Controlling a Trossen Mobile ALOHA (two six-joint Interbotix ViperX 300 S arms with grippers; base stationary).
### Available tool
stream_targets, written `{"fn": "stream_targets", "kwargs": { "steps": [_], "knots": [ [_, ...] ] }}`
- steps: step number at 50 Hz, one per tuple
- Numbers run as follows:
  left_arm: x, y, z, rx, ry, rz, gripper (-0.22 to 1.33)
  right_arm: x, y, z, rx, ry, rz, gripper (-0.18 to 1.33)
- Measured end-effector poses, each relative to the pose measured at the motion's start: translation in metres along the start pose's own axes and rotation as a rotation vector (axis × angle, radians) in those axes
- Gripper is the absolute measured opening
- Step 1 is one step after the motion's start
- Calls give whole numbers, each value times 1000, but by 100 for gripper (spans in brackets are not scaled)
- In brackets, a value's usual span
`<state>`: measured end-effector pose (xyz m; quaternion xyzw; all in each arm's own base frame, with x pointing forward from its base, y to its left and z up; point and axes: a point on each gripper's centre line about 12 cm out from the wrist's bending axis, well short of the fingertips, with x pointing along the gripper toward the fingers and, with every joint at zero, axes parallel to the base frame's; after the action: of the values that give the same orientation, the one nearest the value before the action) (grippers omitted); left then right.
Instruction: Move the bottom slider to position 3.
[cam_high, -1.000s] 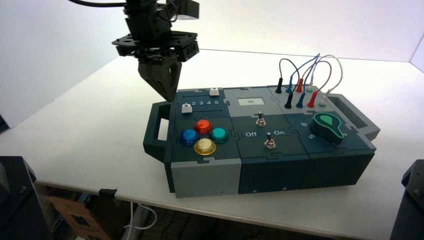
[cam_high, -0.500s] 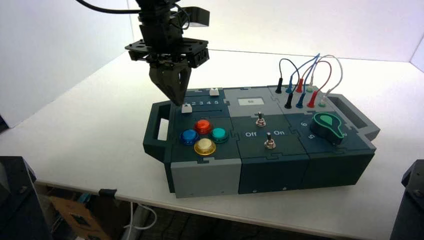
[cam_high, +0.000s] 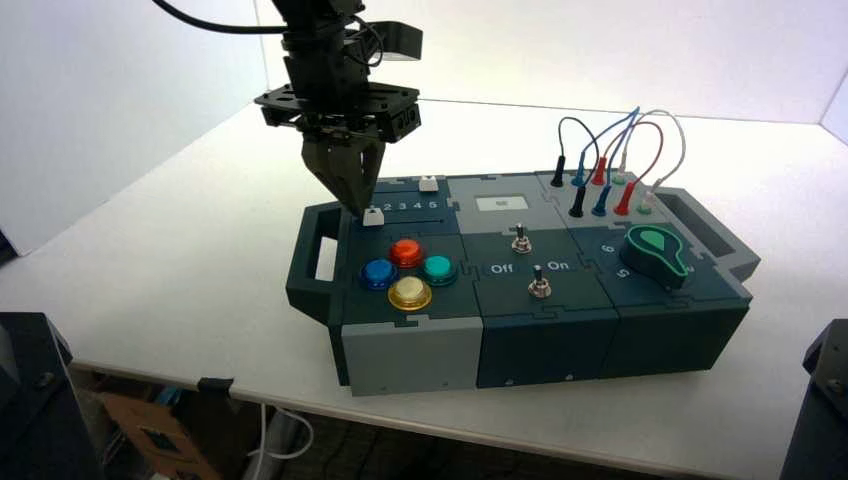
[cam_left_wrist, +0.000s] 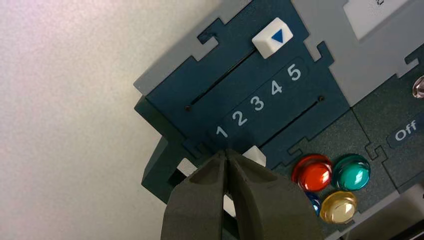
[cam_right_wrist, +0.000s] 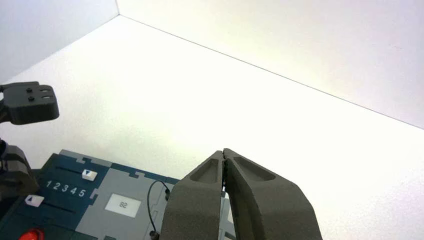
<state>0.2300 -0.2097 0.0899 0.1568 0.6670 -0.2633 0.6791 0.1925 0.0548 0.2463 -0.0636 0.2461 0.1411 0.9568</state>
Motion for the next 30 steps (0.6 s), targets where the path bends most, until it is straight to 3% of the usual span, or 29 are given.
{"fn": "stream_targets", "kwargs": {
  "steps": [30],
  "knots": [
    [2,-8,5,26,5,-1,-16,0,0,-1,-2,2,0,-14]
  ]
}}
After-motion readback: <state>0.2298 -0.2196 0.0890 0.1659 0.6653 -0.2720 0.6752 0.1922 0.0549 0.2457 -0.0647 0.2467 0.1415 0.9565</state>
